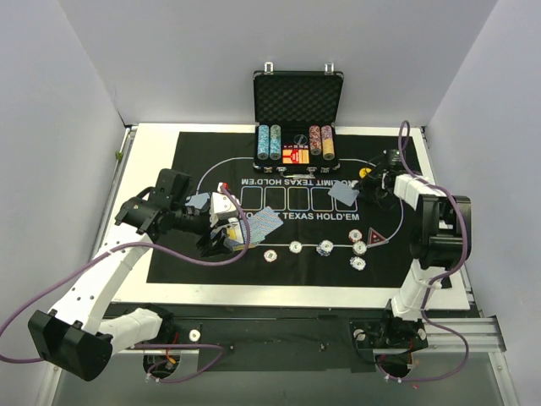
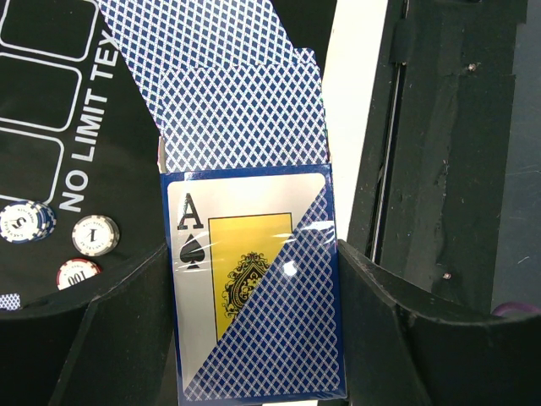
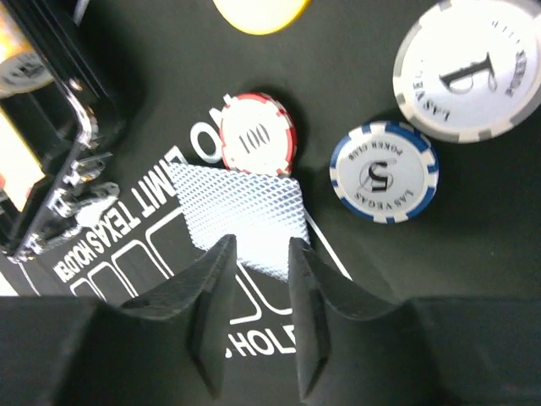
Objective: Distribute texas hold em gaming equipment
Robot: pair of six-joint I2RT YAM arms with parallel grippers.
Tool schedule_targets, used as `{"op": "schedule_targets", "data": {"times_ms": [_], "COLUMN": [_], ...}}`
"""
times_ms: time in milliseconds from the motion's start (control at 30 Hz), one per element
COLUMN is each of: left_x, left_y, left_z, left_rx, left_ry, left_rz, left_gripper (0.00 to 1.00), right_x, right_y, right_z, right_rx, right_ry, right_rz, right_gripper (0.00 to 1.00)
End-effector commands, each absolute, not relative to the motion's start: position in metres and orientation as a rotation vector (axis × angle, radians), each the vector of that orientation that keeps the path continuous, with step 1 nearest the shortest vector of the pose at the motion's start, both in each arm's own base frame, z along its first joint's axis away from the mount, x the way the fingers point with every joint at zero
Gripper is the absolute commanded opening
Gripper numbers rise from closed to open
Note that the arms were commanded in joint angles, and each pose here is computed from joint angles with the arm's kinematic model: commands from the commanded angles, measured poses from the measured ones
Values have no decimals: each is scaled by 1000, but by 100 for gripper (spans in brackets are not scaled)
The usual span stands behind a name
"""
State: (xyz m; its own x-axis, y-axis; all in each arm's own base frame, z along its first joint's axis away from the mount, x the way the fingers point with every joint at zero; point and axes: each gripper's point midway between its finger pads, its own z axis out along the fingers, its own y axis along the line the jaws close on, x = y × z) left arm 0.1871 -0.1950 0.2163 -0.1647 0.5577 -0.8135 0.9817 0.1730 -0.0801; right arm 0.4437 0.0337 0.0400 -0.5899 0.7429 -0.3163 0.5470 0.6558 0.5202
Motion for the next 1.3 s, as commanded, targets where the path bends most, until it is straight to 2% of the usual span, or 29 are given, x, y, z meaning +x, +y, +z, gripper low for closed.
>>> {"op": "schedule_targets", "data": {"times_ms": [0, 100, 167, 233, 400, 567, 767, 1033, 1167, 1267], "left_x": [187, 186, 185, 185, 184, 185, 185, 185, 185, 185], "left_y": [-201, -200, -199, -199, -199, -199, -200, -201, -201, -200], "left_z": [244, 244, 242, 241, 239, 236, 234, 232, 232, 230], "left_rx": [1452, 1453, 1455, 1455, 1461, 1471, 1478, 1487, 1489, 1495], "left_ry": [1695, 1695, 1700, 1703, 1702, 1706, 1708, 1716, 1716, 1716], "left_rz": [-839, -835, -837, -839, -839, -837, -840, -839, -835, -832], "left_gripper": [3, 3, 3, 3, 3, 3, 3, 3, 3, 3], "right_x": [423, 410, 398, 388, 353, 294, 235, 226, 228, 231], "right_y": [37, 28, 21, 39, 126, 205, 269, 307, 319, 320], "right_z": [49, 64, 82, 113, 194, 236, 242, 239, 240, 235], "right_rx": [971, 973, 977, 901, 568, 312, 33, -42, -21, 5], "right_ry": [2413, 2394, 2357, 2312, 2235, 2193, 2258, 2277, 2275, 2274], "right_rz": [425, 308, 264, 328, 758, 1213, 1370, 1427, 1470, 1468], "right_gripper": [31, 44, 45, 46, 49, 55, 55, 55, 49, 38]}}
